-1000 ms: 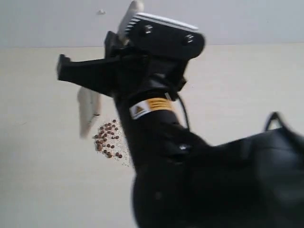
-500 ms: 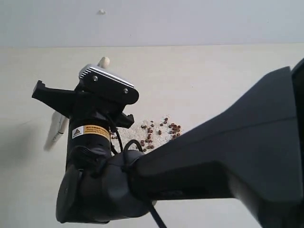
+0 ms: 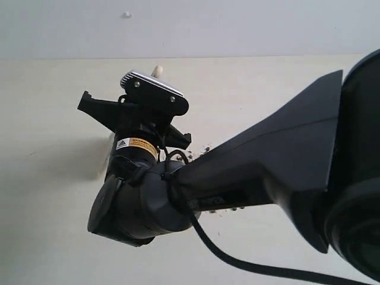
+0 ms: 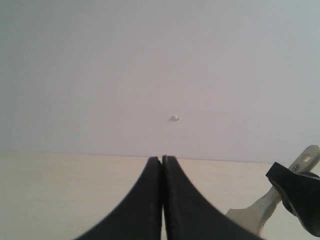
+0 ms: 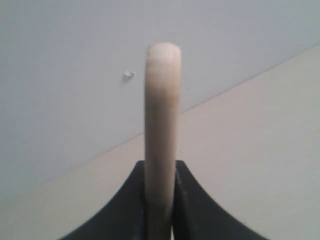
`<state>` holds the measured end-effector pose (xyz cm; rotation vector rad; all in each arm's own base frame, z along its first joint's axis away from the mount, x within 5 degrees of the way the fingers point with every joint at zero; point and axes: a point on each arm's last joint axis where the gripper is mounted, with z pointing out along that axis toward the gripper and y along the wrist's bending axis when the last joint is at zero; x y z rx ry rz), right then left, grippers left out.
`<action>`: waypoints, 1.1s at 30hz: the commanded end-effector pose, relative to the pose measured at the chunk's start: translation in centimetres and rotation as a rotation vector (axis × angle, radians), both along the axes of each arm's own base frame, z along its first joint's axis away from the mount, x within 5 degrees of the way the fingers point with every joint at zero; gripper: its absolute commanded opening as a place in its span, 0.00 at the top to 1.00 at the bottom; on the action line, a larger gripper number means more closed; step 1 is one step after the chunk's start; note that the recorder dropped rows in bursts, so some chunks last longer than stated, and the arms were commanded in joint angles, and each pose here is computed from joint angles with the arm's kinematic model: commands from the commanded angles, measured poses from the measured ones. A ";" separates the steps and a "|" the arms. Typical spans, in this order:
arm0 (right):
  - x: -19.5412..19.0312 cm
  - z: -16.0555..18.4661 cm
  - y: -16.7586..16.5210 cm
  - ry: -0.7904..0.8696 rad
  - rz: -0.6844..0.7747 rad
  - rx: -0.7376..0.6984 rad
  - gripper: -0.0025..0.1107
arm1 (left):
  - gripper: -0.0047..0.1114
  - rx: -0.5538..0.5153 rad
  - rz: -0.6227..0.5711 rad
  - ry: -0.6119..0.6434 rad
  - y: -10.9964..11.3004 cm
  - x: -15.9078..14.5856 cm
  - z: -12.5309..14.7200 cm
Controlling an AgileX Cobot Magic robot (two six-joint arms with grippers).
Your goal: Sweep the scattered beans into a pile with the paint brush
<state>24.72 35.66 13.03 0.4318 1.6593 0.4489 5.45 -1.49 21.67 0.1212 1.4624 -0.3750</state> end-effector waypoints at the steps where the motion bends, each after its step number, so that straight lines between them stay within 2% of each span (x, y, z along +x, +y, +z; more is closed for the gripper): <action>1: 0.3 -0.2 0.3 0.012 0.036 -0.011 0.98 | 0.96 -0.005 0.000 -0.002 0.0 0.0 -0.1; 5: 0.3 -0.2 0.4 0.018 0.053 -0.021 0.98 | 0.96 -0.005 0.000 -0.002 0.0 0.0 -0.1; 14: 0.1 0.1 -0.4 0.117 -0.004 -0.180 0.98 | 0.96 -0.005 0.000 -0.002 0.0 0.0 -0.1; 24: -0.2 2.9 -2.0 0.181 -0.079 -0.460 0.98 | 0.96 -0.005 0.000 -0.002 0.0 0.0 -0.1; 30: -0.2 3.7 -2.4 0.164 -0.115 -0.489 0.98 | 0.96 -0.005 0.000 -0.002 0.0 0.0 -0.1; 33: -0.4 4.2 -2.2 0.142 -0.106 -0.447 0.98 | 0.96 -0.005 0.000 -0.002 0.0 0.0 -0.1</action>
